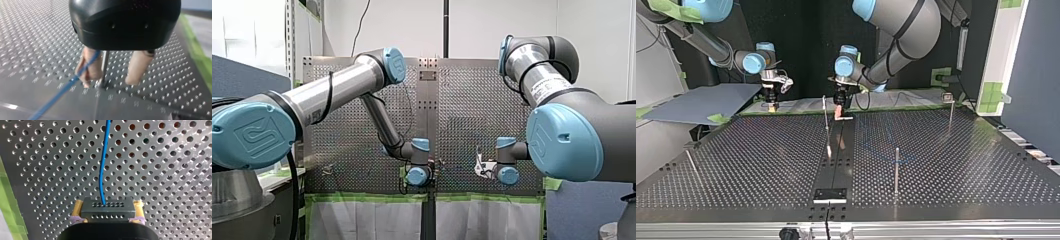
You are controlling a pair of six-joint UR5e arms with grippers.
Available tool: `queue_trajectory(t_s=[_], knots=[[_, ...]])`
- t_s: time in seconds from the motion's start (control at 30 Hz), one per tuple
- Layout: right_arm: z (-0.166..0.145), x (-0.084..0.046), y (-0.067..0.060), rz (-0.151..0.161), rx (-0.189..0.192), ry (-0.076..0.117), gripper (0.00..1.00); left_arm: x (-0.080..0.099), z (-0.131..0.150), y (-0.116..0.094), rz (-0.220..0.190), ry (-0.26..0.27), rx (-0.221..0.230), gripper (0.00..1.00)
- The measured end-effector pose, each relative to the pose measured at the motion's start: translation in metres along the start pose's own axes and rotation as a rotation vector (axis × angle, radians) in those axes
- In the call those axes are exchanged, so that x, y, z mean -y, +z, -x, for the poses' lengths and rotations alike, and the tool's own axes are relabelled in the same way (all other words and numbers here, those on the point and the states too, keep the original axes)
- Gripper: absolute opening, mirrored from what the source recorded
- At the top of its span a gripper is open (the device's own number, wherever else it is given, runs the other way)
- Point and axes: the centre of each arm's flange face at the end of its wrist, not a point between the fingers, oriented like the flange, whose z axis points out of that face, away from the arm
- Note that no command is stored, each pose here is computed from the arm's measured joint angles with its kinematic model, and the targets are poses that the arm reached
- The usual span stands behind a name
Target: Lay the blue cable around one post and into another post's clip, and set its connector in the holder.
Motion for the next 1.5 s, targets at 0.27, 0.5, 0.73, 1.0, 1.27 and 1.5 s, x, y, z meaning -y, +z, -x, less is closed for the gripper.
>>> queue_trajectory(t_s=[0.27, 0.5, 0.73, 1.0, 1.27, 1.5], knots=[[0.0, 0.0, 0.0, 0.0, 0.001, 0.0, 0.0, 0.01, 0.011, -0.02, -0.014, 0.094, -0.064, 1.0], [0.0, 0.0, 0.0, 0.001, 0.004, 0.0, 0.0, 0.016, 0.028, -0.047, -0.011, 0.181, -0.121, 1.0], [0.001, 0.0, -0.001, 0.001, 0.01, 0.002, 0.0, 0.035, 0.057, -0.061, -0.037, 0.238, -0.138, 1.0], [0.001, 0.0, -0.001, 0.001, 0.012, 0.004, 0.0, 0.048, 0.062, -0.072, -0.086, 0.266, -0.183, 1.0], [0.001, -0.001, -0.001, 0.002, 0.016, 0.004, 0.0, 0.042, 0.059, -0.078, -0.076, 0.292, -0.243, 1.0], [0.002, -0.002, -0.002, 0.005, 0.023, 0.004, 0.0, 0.036, 0.057, -0.086, -0.03, 0.347, -0.294, 1.0]])
